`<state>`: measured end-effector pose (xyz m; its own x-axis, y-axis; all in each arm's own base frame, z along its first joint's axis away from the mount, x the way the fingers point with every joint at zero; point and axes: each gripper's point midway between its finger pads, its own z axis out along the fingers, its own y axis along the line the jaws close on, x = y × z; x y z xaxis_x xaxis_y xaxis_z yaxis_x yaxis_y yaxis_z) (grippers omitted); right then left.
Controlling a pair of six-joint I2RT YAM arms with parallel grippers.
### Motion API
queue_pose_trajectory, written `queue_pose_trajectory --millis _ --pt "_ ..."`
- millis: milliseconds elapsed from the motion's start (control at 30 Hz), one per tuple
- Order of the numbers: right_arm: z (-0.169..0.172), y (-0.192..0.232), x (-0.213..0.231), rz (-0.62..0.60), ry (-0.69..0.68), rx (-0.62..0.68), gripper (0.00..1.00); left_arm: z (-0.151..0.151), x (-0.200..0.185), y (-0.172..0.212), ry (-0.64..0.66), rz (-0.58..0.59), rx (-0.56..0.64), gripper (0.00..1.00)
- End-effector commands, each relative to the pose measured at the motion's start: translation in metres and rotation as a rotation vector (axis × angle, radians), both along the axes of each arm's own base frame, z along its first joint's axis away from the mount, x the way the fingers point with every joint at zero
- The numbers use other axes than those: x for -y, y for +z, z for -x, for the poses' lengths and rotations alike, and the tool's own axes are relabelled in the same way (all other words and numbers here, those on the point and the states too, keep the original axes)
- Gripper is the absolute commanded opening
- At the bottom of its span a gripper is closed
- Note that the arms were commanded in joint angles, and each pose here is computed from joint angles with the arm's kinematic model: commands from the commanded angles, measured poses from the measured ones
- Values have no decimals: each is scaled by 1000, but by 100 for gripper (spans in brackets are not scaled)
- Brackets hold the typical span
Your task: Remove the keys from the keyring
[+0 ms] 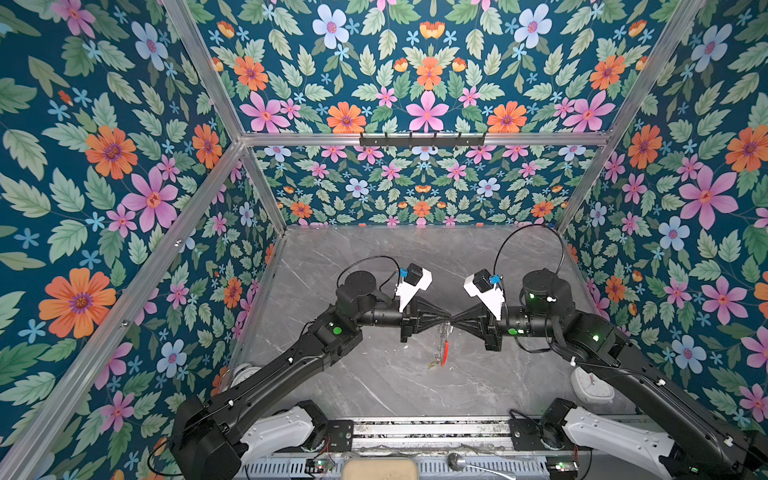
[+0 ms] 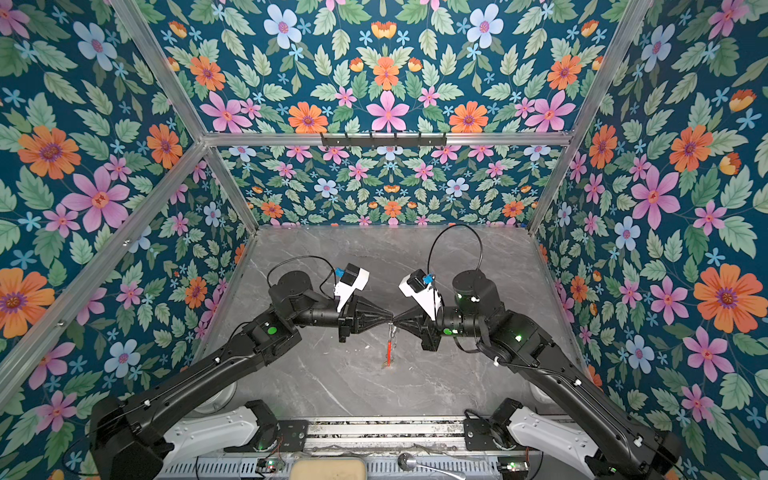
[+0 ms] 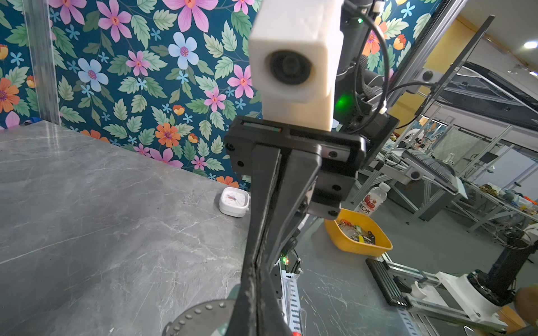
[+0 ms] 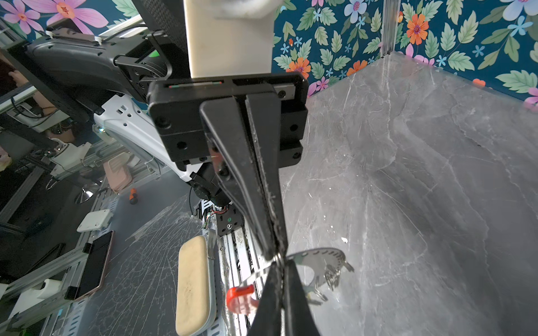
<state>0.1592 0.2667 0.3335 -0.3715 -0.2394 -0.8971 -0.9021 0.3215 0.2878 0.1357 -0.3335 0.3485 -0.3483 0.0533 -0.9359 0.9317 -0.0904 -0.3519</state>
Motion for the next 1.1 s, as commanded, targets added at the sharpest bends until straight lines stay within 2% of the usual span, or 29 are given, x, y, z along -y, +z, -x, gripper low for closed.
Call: queue_pose_trajectory --millis 0,100,267,367,633,867,1067 --pt "-10 28 -2 -108 -40 120 31 8 -4 17 -13 84 80 0" --pt "-5 39 0 -198 -34 169 45 6 -10 28 38 155 129 0" --pt "3 55 8 -355 -42 241 50 6 -12 34 49 218 162 0" --pt "6 55 10 -403 -43 251 52 10 -15 37 37 251 172 0" --pt "13 37 6 -395 6 213 54 16 -18 39 14 272 174 0" --pt "24 42 1 -412 90 208 55 19 -17 37 -9 277 162 0" --pt "22 30 -2 -377 91 184 56 22 -22 42 -9 300 171 0"
